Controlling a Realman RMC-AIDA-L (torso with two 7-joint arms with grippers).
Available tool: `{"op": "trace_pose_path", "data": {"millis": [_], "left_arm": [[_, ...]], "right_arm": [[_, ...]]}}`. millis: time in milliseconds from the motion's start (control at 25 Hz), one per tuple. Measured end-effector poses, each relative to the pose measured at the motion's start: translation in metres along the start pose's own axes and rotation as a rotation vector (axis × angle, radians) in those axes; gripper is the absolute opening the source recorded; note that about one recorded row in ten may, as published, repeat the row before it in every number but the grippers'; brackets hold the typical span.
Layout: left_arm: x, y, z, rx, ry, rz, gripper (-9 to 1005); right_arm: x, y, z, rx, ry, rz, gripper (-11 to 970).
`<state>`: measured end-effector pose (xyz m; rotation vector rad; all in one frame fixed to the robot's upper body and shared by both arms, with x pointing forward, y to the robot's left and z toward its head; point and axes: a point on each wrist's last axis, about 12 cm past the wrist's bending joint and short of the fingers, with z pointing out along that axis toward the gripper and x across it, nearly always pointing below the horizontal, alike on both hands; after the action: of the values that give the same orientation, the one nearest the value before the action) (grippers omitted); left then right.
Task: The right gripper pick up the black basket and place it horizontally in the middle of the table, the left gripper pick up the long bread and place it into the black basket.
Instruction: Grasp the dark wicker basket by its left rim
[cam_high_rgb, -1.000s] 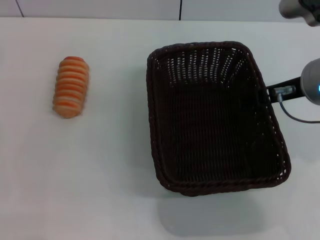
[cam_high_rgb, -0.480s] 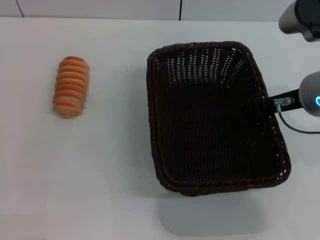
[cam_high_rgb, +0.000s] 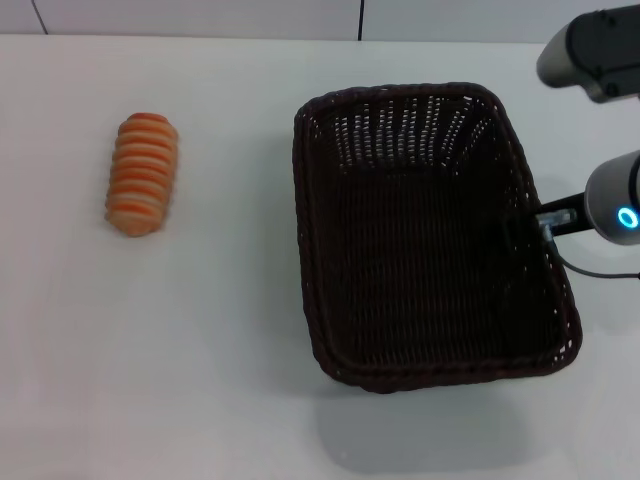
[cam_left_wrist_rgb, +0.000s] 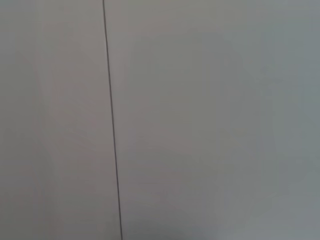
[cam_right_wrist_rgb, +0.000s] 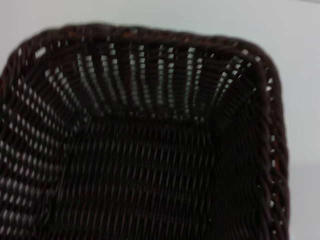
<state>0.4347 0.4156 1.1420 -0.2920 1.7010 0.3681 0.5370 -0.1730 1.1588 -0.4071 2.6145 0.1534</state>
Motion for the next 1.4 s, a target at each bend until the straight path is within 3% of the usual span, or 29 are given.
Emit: {"op": "trace_pose_path", "data": {"millis": [120, 280, 520, 760, 920, 1080, 1400], "left_arm": [[0.001, 0.001, -0.001, -0.002, 0.004, 0.001, 814], [0.002, 0.002, -0.003, -0.006, 0.006, 0.002, 814], [0.002, 0.004, -0.005, -0.013, 0.009, 0.002, 814], [0.000, 0.004, -0.006, -0.011, 0.001, 0.000, 814], [-0.002, 0.003, -0.006, -0.009, -0.005, 0.000, 814], [-0.004, 0.000, -0.006, 0.005, -0.003, -0.001, 814], [-0.011, -0.004, -0.007, 0.032, -0.006, -0.006, 814]], "right_arm": [[0.001, 0.002, 0.002, 0.002, 0.002, -0.032, 707], [0.001, 0.007, 0.000, 0.019, -0.033, -0.093, 507], [-0.001, 0.010, -0.004, 0.018, -0.079, -0.157, 331], [-0.003, 0.003, -0.008, 0.023, -0.126, -0.243, 204], [-0.005, -0.003, -0.013, 0.014, -0.172, -0.297, 199], [-0.010, -0.014, -0.018, -0.061, -0.242, -0.330, 195], [-0.022, -0.039, -0.026, -0.288, -0.333, -0.450, 185]]}}
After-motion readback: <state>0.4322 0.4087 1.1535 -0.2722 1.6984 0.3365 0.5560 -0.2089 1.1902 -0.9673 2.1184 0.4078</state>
